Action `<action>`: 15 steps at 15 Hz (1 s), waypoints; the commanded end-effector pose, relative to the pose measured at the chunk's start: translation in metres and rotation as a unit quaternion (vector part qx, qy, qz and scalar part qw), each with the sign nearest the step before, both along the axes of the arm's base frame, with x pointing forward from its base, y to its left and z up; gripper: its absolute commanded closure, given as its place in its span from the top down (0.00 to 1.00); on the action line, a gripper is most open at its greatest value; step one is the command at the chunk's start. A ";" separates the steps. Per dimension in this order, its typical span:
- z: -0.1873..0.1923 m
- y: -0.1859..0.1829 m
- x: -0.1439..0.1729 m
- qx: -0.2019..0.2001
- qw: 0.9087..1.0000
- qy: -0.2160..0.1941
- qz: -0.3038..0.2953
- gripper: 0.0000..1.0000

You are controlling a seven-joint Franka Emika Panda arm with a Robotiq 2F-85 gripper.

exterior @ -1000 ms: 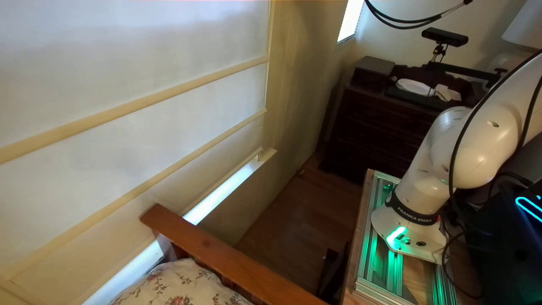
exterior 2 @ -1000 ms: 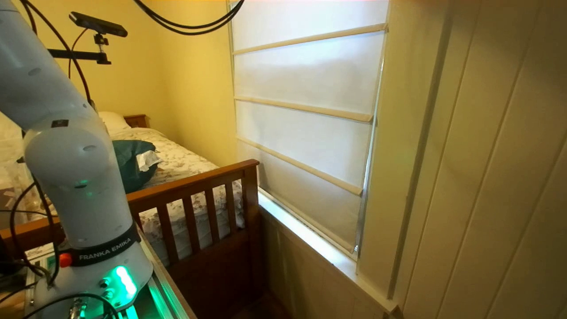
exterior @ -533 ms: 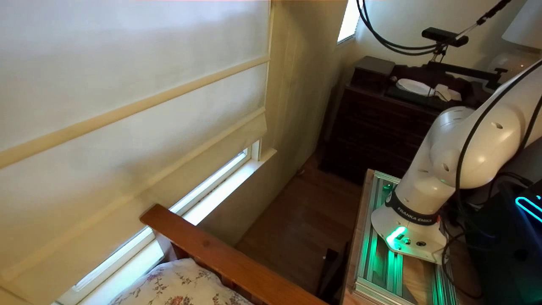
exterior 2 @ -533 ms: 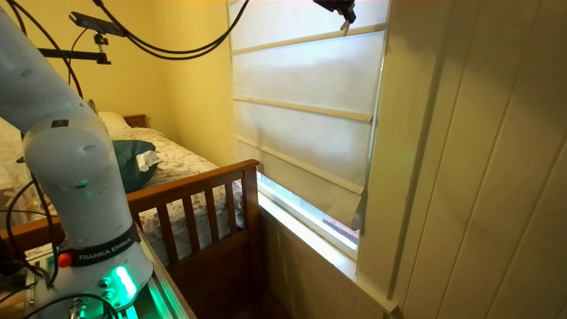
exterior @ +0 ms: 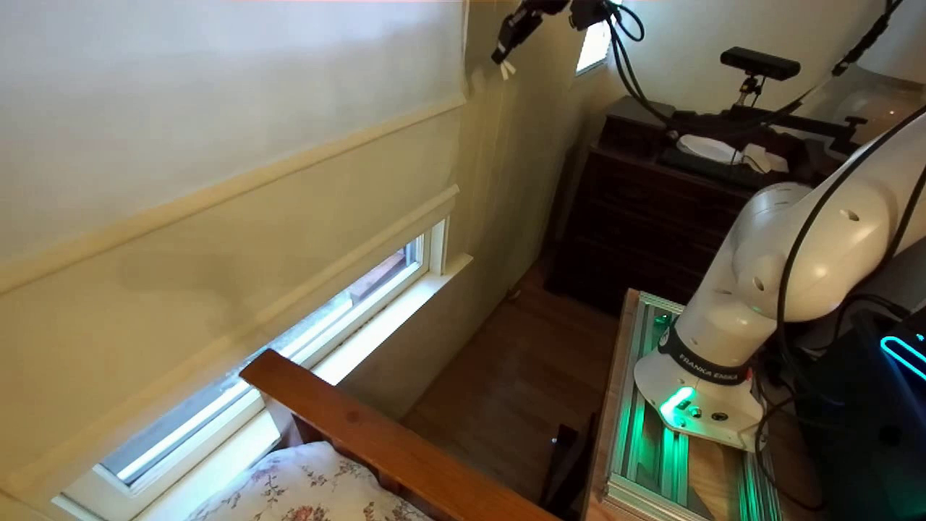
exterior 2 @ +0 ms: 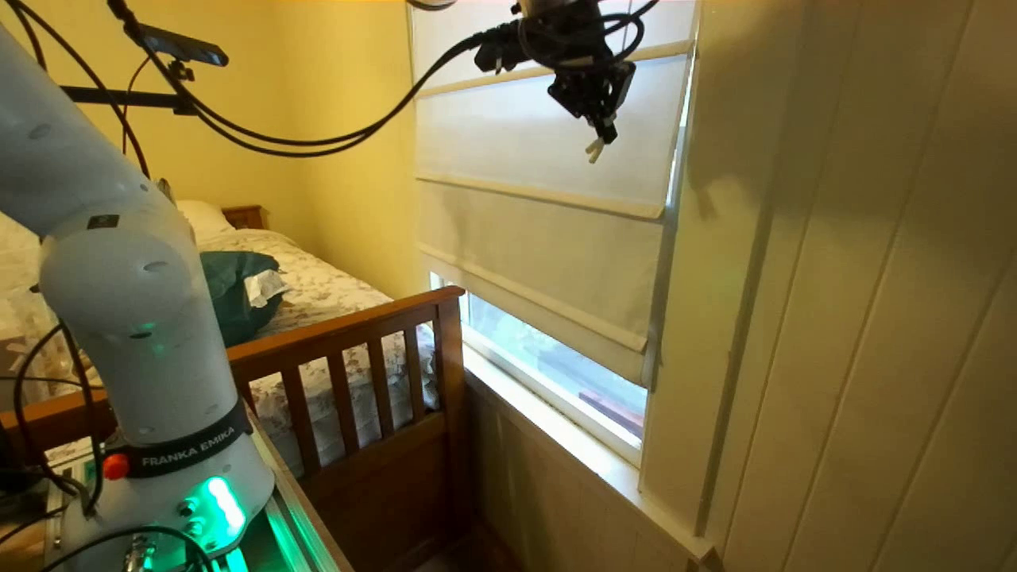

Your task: Pull the blinds up

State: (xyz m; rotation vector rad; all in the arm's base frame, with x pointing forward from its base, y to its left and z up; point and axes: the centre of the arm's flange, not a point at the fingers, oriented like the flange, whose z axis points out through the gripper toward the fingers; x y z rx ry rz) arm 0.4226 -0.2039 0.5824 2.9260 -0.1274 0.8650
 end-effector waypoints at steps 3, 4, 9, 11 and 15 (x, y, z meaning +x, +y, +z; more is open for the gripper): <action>-0.113 -0.010 -0.032 0.032 0.995 0.091 -0.001 0.00; -0.126 -0.012 -0.033 0.033 0.995 0.098 -0.002 0.00; -0.130 -0.004 -0.033 0.031 0.995 0.099 0.003 0.00; -0.120 0.001 -0.029 0.025 0.995 0.092 0.009 0.09; -0.115 0.012 -0.026 0.012 0.995 0.094 0.022 0.47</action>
